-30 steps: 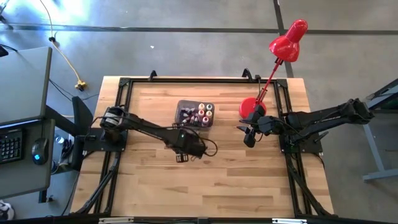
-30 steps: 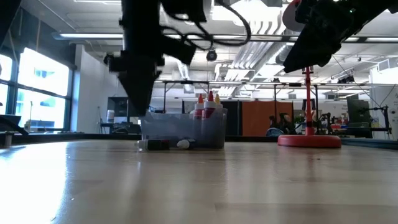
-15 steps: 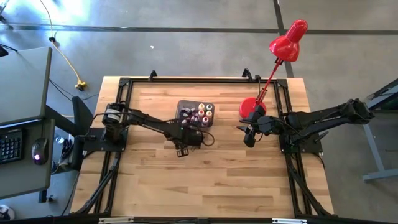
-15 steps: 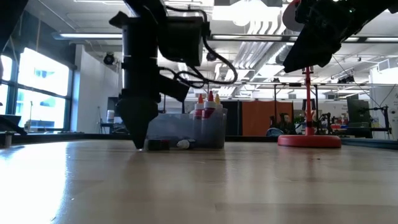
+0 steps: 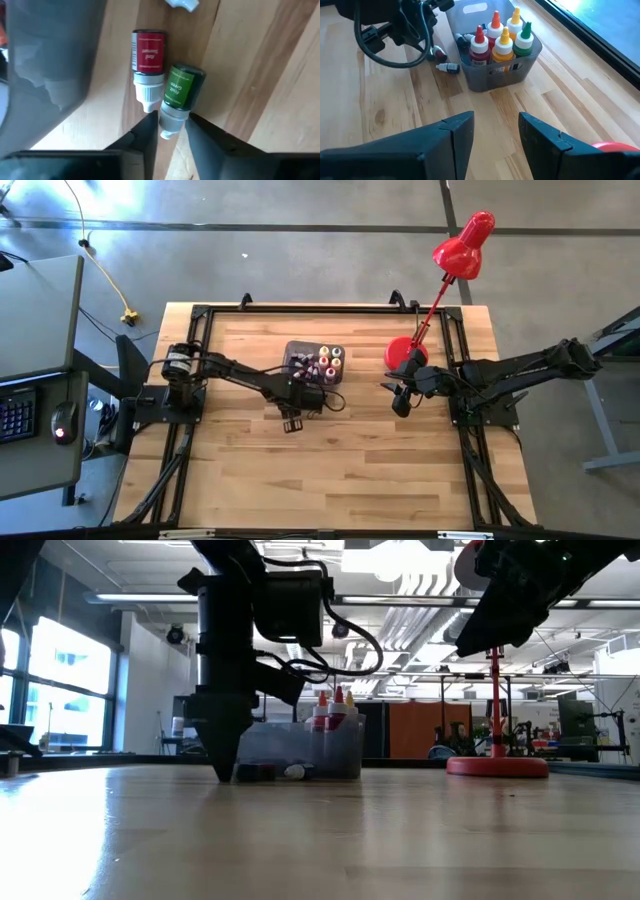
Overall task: Pick & Place food coloring
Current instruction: Put the small green food coloring bottle into the black bin
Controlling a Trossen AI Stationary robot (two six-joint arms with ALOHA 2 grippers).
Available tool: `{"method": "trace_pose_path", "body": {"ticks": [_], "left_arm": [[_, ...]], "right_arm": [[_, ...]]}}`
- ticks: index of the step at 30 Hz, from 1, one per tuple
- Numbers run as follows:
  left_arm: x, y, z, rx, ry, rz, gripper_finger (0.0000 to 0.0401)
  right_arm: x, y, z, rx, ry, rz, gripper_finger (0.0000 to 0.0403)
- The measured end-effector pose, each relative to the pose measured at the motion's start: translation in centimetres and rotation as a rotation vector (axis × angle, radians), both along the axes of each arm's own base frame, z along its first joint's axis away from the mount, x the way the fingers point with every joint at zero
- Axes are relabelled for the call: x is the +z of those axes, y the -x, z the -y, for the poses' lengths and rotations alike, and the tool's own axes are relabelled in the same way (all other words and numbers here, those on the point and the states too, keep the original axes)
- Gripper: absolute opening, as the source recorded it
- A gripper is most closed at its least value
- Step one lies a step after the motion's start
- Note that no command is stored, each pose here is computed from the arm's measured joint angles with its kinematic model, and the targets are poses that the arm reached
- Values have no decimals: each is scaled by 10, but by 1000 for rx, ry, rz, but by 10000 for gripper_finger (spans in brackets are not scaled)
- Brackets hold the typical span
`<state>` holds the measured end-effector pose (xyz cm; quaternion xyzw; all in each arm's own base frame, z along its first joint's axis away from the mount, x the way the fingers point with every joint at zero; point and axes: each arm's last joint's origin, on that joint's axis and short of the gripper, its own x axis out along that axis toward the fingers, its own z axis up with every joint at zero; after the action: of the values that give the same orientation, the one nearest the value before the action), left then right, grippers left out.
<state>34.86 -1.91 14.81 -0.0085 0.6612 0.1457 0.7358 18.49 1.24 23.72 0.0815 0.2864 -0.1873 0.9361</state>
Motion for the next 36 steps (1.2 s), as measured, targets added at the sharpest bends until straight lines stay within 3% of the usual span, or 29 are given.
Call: {"method": "trace_pose_path", "body": {"ticks": [8,18,24,30,36], "left_arm": [[-1,0,2,3,58,1,50],[-1,-1,10,23,70,9,48],[11,-1,31,44,41,-23,47],[35,-7,45,12,-53,-6,47],[68,-10,34,22,-218,-35,47]], "right_arm": [[0,0,0,0,0,0,149],[0,0,0,0,-2,0,149],[0,0,0,5,-6,-1,149],[0,0,-1,24,-21,-2,149],[0,0,-1,29,-31,-1,149]]}}
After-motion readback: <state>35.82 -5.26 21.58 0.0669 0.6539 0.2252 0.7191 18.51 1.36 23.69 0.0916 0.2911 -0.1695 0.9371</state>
